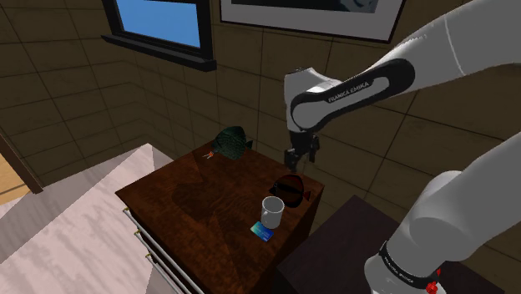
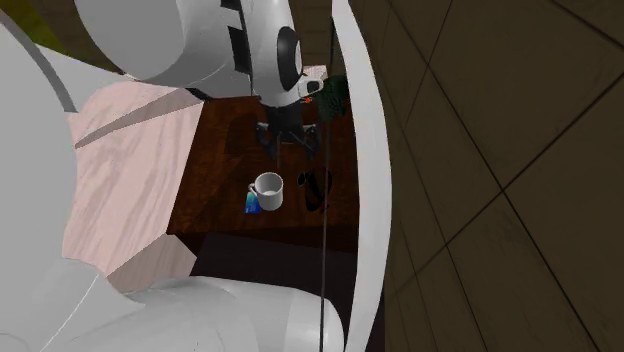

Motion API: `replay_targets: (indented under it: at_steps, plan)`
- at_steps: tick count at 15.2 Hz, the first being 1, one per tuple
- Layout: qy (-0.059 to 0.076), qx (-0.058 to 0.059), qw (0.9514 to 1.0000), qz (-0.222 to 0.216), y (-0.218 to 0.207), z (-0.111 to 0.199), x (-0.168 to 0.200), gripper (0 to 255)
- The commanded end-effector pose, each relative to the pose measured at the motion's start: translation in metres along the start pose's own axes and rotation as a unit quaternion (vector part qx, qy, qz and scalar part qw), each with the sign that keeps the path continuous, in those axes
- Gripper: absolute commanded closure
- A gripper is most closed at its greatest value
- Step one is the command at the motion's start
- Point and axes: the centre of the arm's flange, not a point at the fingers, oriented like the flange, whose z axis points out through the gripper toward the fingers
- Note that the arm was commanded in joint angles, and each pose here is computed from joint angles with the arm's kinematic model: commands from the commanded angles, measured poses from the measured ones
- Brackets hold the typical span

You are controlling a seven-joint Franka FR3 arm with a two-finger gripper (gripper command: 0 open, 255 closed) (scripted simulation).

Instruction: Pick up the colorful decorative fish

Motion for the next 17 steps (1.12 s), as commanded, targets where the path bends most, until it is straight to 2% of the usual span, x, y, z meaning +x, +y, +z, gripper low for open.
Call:
replay_targets:
  at_steps: [1,12,17]
  plan:
    - [0.001,-0.005,1.0000,0.002,-0.009,0.019,0.016,0]
    - [0.001,-0.036,0.9993,0.014,-0.045,0.128,0.110,0]
    - [0.001,-0.037,0.9992,0.014,-0.049,0.152,0.117,0]
